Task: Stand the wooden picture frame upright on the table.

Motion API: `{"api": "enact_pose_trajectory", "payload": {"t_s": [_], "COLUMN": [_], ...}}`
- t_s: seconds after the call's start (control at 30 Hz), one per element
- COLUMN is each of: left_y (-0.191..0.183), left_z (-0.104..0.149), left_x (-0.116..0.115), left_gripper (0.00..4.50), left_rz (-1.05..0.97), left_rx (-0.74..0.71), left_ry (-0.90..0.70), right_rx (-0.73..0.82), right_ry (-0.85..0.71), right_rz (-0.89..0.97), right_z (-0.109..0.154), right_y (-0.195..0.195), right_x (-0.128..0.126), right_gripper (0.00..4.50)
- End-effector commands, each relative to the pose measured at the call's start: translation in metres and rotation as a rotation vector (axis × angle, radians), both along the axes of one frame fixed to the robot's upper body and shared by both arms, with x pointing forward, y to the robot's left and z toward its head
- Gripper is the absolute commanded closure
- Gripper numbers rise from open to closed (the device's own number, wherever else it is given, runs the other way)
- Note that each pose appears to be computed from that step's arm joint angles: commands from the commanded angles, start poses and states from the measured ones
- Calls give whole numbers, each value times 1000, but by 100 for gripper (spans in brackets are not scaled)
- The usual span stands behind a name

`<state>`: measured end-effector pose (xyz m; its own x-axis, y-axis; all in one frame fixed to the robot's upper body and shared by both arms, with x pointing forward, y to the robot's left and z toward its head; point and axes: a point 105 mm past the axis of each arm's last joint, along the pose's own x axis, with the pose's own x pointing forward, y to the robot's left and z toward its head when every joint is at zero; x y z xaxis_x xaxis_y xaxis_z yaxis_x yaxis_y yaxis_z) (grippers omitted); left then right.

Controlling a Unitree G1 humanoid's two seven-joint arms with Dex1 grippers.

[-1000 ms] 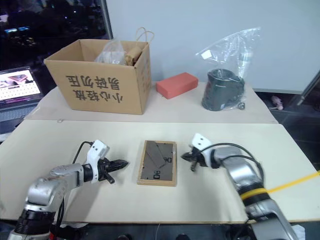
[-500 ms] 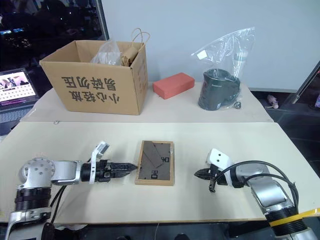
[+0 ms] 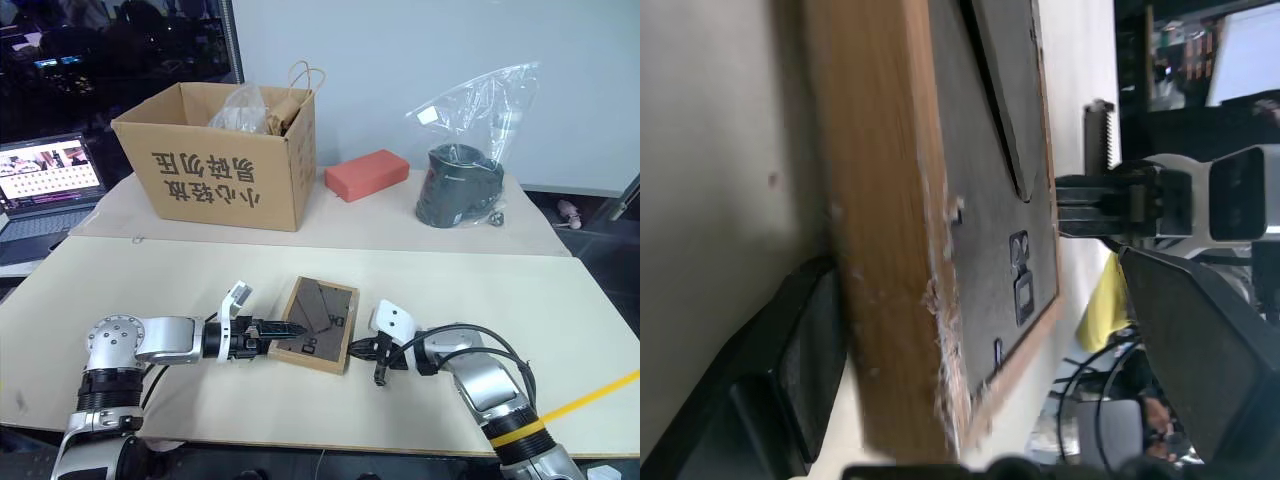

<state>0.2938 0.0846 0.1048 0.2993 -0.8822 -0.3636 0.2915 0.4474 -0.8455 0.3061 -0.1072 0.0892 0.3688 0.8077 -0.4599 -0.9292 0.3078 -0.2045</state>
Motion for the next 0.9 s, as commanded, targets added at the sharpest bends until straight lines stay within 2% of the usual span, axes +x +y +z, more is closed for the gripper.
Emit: {"api": "enact_pose_trajectory", "payload": {"t_s": [0.03, 0.13, 0.37, 0.47, 0.57, 0.63, 0.73, 0.8, 0.83, 0.9], "left_y": [-9, 0, 19, 21, 19, 17, 15, 12, 9, 4], "left_z": [-18, -15, -2, 5, 18, 28, 34, 39, 45, 52], "left_x": [-21, -19, 2, 11, 14, 11, 6, 8, 12, 16], "left_gripper": [5, 82, 323, 331, 331, 331, 331, 331, 331, 331], "left_rz": [-69, -43, 87, 138, 135, 101, 40, 24, 28, 17], "left_rx": [-21, -18, -52, -96, -139, -160, -113, -86, -101, -106], "left_ry": [97, 93, 78, 79, 43, 10, -49, -88, -102, -124], "right_rx": [18, 23, 9, 23, 90, 183, 380, 447, 457, 471], "right_ry": [-49, -44, -59, -64, -19, 16, 76, 115, 129, 129], "right_rz": [-10, -22, -47, -67, -166, -225, -234, -172, -134, -106], "right_z": [13, 13, 18, 24, 41, 65, 106, 123, 127, 132], "right_y": [5, 4, -6, -10, -33, -50, -57, -46, -38, -24], "right_x": [4, 5, 10, 12, 12, 13, 8, 2, -1, 2], "right_gripper": [450, 450, 450, 450, 450, 450, 450, 391, 371, 302]}}
